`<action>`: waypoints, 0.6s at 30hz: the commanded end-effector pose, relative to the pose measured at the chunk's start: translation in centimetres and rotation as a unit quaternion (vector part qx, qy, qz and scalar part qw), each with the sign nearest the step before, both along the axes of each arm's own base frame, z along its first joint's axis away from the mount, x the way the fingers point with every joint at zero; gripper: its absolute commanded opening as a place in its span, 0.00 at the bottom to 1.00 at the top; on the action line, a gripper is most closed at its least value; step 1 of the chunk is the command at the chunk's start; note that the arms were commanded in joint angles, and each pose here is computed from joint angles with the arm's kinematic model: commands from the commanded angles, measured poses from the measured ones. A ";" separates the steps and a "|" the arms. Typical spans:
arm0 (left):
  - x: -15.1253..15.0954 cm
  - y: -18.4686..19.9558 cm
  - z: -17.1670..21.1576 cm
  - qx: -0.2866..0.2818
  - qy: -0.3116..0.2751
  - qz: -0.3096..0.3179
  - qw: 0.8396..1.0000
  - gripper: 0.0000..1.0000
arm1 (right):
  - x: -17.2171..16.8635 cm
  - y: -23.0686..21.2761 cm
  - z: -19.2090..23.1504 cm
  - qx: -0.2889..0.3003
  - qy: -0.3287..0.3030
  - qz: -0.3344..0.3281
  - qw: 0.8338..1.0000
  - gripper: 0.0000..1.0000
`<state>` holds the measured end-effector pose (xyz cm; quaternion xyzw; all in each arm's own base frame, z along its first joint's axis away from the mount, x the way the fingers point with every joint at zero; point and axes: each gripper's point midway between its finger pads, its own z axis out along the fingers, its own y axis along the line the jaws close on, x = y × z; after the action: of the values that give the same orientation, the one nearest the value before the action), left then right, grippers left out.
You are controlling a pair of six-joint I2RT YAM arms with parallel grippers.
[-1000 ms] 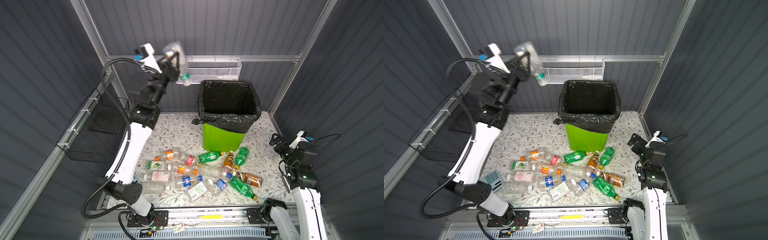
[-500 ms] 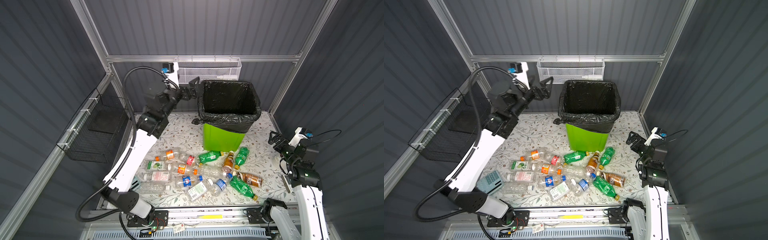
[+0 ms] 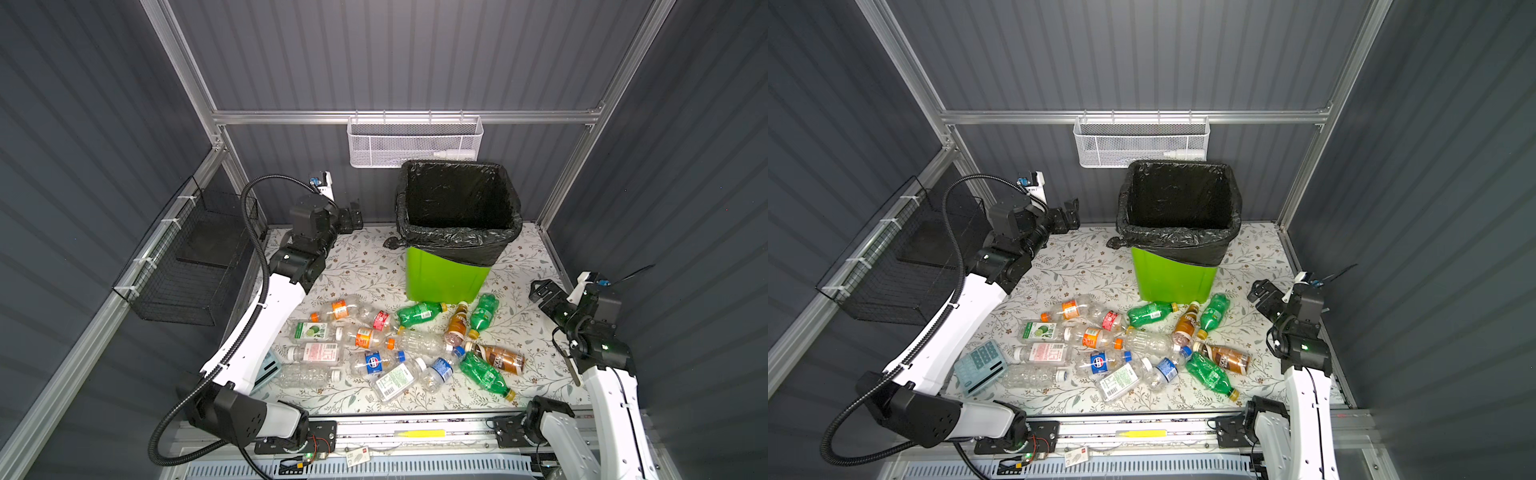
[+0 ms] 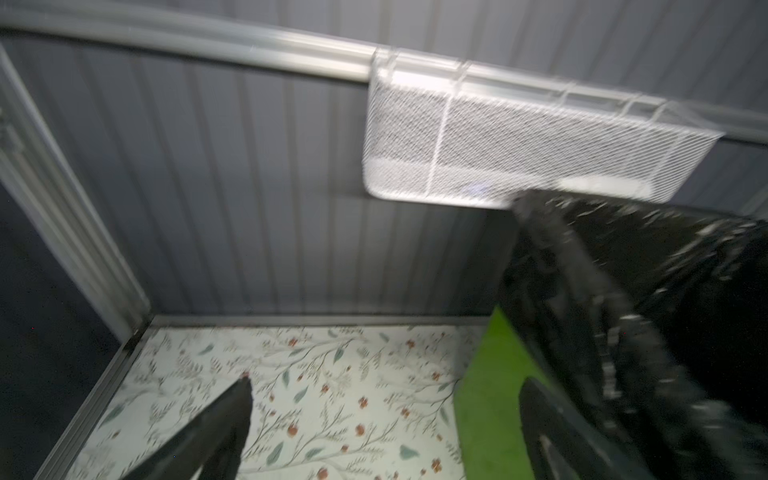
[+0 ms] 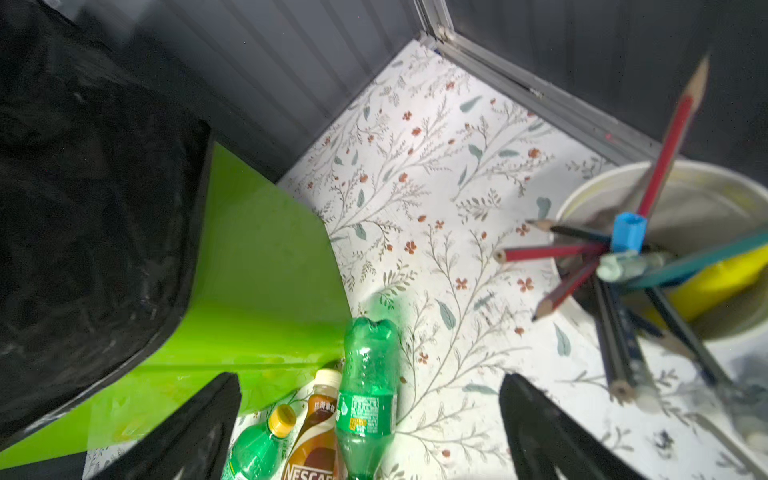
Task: Throw the plastic bottles in the bin
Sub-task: 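Withdraw the left gripper from the bin while the right gripper moves toward the bottles, then lower the right gripper onto a green soda bottle and close it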
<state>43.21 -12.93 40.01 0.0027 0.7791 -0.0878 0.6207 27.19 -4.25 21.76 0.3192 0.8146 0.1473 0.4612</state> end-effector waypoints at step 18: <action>0.2 2.7 -6.8 -0.004 0.080 0.052 0.995 1.00 | -4.8 10.1 -5.2 -0.120 0.122 0.197 0.965 0.99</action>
<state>43.42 -10.46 33.98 -0.0369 0.8197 -0.0580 0.5687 23.26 6.22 16.93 0.1236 0.9132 0.1436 0.3608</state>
